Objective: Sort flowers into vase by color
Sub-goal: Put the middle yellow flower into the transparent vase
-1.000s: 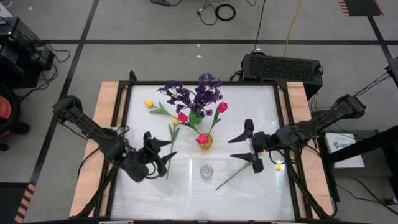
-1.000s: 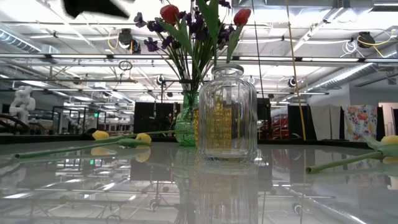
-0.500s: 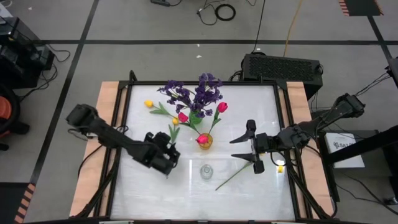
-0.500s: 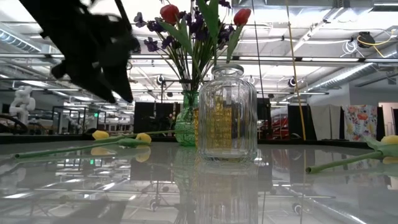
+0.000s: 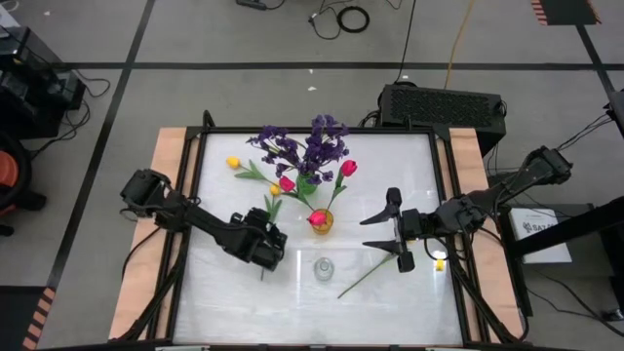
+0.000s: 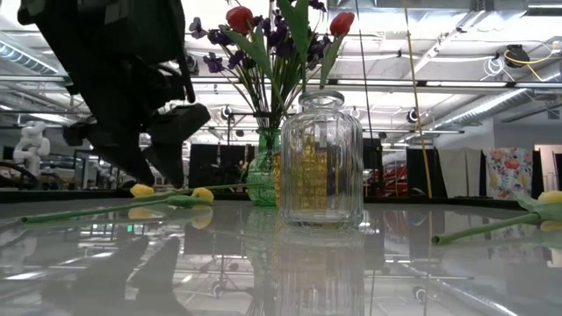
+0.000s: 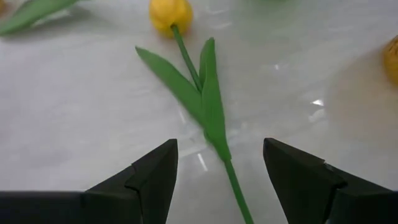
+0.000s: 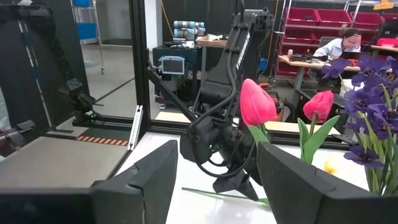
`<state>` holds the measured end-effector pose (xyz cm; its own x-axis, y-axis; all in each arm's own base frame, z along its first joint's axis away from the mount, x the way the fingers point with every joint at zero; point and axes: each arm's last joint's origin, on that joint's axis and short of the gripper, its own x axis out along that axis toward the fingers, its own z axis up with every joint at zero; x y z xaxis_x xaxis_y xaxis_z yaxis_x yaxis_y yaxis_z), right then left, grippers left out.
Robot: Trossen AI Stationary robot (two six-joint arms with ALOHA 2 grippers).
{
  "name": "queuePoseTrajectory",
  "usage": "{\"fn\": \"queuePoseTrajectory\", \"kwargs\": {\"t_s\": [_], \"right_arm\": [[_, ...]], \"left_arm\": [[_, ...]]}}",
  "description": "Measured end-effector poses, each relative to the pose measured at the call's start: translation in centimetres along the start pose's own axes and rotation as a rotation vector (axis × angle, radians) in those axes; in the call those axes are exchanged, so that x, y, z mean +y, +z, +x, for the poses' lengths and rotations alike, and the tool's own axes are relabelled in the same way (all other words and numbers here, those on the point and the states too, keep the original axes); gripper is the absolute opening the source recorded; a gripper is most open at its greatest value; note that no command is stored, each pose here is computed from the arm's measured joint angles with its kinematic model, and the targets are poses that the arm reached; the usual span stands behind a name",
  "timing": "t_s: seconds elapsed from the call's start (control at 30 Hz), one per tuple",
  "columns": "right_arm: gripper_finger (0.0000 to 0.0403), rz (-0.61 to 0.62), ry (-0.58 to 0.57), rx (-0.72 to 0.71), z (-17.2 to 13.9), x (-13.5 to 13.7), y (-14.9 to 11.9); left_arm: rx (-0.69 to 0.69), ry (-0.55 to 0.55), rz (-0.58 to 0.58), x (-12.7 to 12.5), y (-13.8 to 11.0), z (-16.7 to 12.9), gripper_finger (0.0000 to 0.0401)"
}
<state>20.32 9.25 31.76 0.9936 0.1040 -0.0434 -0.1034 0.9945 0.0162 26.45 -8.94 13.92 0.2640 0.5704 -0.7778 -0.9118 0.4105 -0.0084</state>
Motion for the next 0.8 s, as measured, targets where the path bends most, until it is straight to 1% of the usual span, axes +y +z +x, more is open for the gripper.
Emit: {"fn": "queuePoseTrajectory", "kwargs": {"t_s": [0.37, 0.47, 0.57, 0.8], "right_arm": [[0.0212, 0.001, 0.000, -0.003, 0.0, 0.0, 0.0], [0.0212, 0.001, 0.000, -0.003, 0.0, 0.0, 0.0], [0.0212, -0.003, 0.000, -0.003, 0.0, 0.0, 0.0], [0.0212, -0.003, 0.000, -0.003, 0.0, 0.0, 0.0]], "left_arm": [[0.077, 0.027, 0.013, -0.5, -1.2, 1.5, 0.0244], [0.073, 0.032, 0.012, -0.6, -1.3, 1.8, 0.0236], [0.073, 0.028, 0.007, -0.6, -1.3, 1.8, 0.0208], [0.074, 0.023, 0.028, -0.7, -1.3, 1.8, 0.0111]]}}
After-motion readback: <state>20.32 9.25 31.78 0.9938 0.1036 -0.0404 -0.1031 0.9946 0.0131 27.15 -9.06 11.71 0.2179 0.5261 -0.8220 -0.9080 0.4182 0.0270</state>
